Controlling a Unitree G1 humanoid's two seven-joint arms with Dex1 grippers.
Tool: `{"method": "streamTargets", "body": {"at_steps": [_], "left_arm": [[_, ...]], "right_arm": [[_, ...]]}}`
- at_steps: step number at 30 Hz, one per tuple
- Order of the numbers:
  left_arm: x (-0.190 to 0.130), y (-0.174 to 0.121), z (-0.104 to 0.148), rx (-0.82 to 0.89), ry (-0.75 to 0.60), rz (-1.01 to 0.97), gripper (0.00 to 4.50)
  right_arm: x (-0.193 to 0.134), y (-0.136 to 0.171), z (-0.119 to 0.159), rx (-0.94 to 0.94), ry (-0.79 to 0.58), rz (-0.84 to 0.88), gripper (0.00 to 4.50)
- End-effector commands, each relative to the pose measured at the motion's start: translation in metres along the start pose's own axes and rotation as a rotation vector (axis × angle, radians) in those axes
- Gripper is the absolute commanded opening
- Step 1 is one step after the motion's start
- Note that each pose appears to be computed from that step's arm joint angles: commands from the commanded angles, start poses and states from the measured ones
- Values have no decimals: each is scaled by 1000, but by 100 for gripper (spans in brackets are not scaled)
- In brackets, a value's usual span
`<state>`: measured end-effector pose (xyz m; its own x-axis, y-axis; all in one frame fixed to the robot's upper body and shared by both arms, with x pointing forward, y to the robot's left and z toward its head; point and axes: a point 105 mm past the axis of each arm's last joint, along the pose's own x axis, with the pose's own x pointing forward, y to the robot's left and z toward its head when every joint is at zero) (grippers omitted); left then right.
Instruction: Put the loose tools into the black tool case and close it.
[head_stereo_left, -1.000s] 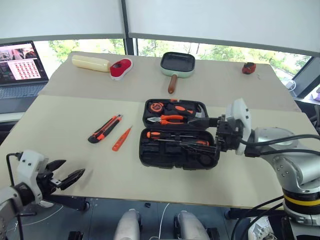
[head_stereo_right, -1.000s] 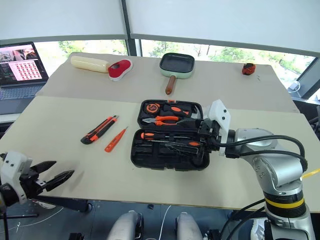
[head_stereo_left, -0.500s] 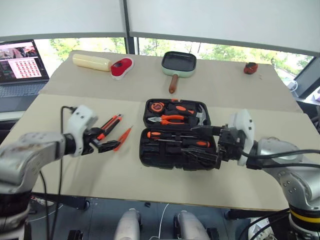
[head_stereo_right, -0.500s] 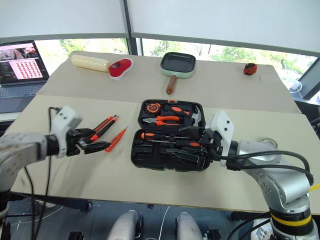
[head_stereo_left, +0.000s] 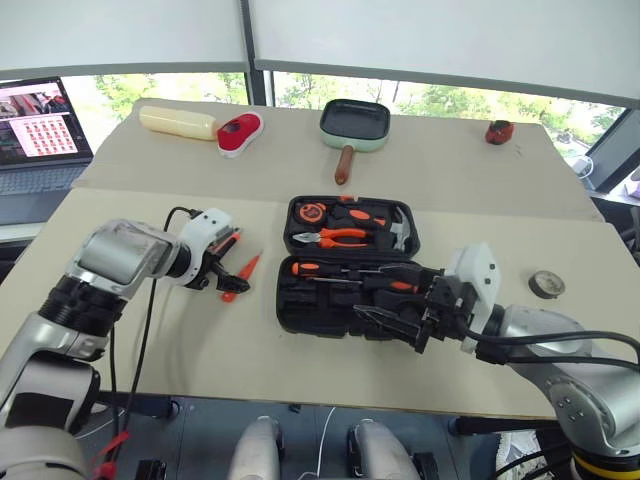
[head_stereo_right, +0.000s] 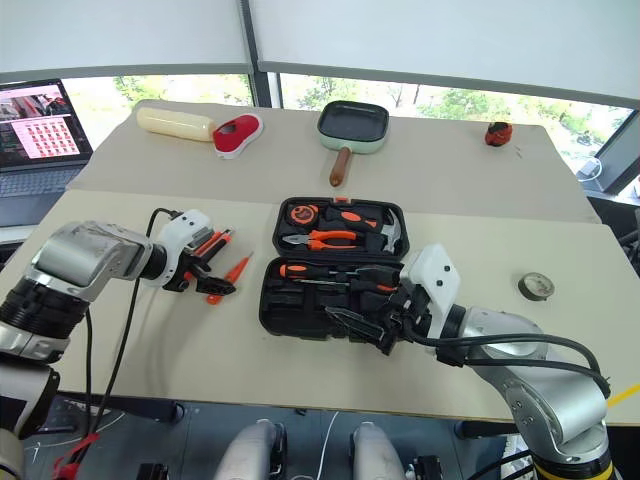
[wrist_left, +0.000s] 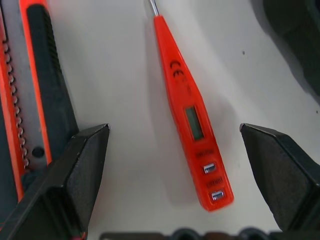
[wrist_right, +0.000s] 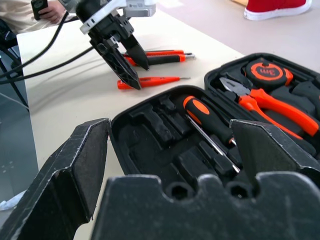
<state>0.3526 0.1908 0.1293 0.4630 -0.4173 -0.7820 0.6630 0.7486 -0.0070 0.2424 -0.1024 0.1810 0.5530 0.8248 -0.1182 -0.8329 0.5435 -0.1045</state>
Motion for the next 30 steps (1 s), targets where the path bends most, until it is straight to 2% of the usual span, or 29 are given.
{"method": "streamTargets", "body": {"at_steps": [1, 3, 6, 7, 11, 13, 20, 23, 26, 28, 30], "left_arm": [[14, -2, -5, 18, 37, -23, 423], [19, -5, -8, 29, 52, -41, 384], [24, -9, -8, 39, 64, -65, 283], [25, -9, -7, 42, 65, -66, 233], [26, -5, -6, 51, 68, -57, 89], [25, -3, -6, 54, 69, -55, 43], [-2, 15, 8, 98, 6, 0, 42], [-20, 15, 27, 214, -77, -11, 42], [-41, 7, 58, 492, -239, -39, 42], [-51, -21, 74, 671, -328, -191, 42], [-52, -40, 79, 784, -353, -291, 42]], "right_arm": [[-4, 3, 13, -56, -50, -23, 450], [-4, 3, 14, -52, -57, -31, 450], [-6, 3, 15, -51, -57, -42, 450], [-7, 3, 15, -50, -56, -44, 450], [-9, 2, 16, -44, -58, -57, 450], [-11, 1, 16, -42, -58, -63, 450], [-14, -4, 15, -40, -43, -86, 450], [-17, -6, 12, -42, -19, -92, 450], [-23, -5, 4, -43, 33, -89, 450], [-26, -6, 1, -37, 47, -96, 450], [-28, -7, 0, -36, 52, -99, 450]]}}
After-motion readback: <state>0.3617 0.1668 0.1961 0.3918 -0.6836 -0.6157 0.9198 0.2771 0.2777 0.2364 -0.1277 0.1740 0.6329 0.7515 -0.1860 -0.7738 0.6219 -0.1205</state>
